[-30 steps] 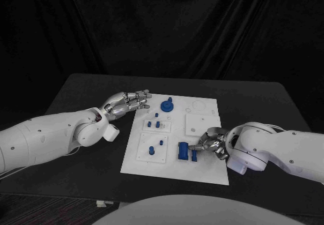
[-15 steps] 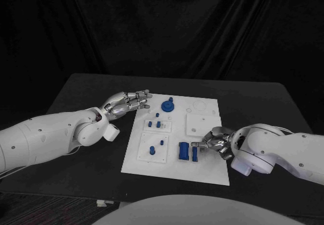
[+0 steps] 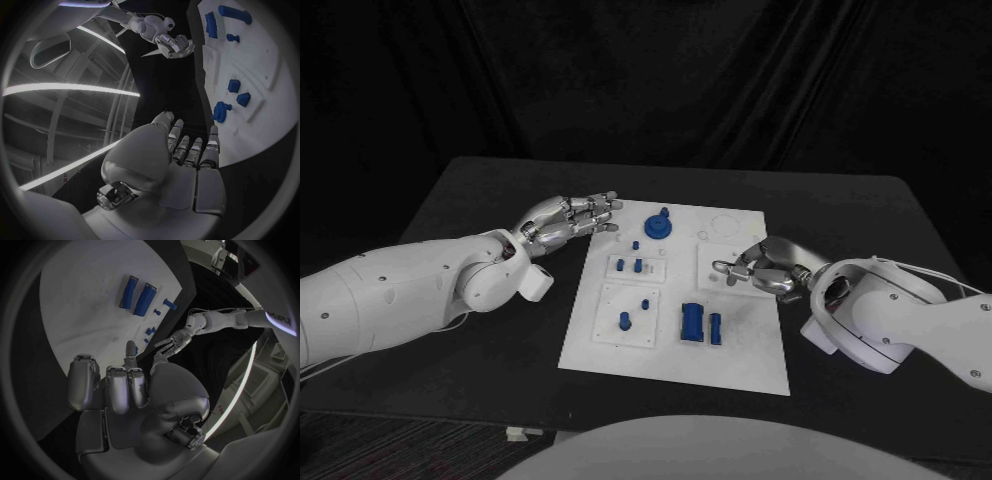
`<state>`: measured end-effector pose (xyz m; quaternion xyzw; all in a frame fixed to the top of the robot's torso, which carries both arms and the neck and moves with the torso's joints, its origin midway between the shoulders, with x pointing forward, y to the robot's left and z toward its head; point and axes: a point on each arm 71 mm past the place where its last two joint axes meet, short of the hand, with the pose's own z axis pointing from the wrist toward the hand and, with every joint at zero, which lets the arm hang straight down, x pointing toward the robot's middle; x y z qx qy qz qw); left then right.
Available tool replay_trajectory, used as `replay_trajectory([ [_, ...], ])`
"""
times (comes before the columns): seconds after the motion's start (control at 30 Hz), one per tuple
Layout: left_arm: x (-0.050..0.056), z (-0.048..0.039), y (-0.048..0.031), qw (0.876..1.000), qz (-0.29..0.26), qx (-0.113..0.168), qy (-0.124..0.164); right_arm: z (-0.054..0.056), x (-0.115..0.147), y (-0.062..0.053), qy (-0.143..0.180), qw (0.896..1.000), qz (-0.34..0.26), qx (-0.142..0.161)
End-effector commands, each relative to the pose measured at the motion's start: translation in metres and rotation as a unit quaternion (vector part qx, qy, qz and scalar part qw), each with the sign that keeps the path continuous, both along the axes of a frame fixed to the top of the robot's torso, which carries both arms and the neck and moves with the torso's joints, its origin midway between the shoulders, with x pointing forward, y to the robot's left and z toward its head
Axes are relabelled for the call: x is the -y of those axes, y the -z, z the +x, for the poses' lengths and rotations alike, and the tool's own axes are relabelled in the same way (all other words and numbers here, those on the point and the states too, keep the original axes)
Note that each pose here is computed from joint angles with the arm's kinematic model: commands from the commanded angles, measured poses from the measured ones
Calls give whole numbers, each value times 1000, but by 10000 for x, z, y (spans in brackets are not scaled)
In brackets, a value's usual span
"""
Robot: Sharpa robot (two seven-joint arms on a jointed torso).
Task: Assemble the parts on the task board
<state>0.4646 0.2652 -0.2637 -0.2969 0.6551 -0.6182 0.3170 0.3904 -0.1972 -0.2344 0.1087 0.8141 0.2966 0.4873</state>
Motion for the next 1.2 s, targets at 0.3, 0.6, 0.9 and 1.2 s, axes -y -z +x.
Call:
replay_trajectory([
  [0.3, -11, -14, -11, 1000, -10, 5, -1, -70, 18, 65, -119, 985, -38, 116],
  [0.6, -14, -21, -9, 1000, -10, 4, 0, -128, 22, 202, -133, 985, -60, 92],
  [0.9, -17, -25, -8, 1000, -10, 3, 0, -174, -2, 276, -144, 984, -77, 67],
  [1.2, -16, -25, -7, 1000, -10, 3, 0, -207, -20, 337, -148, 984, -86, 49],
])
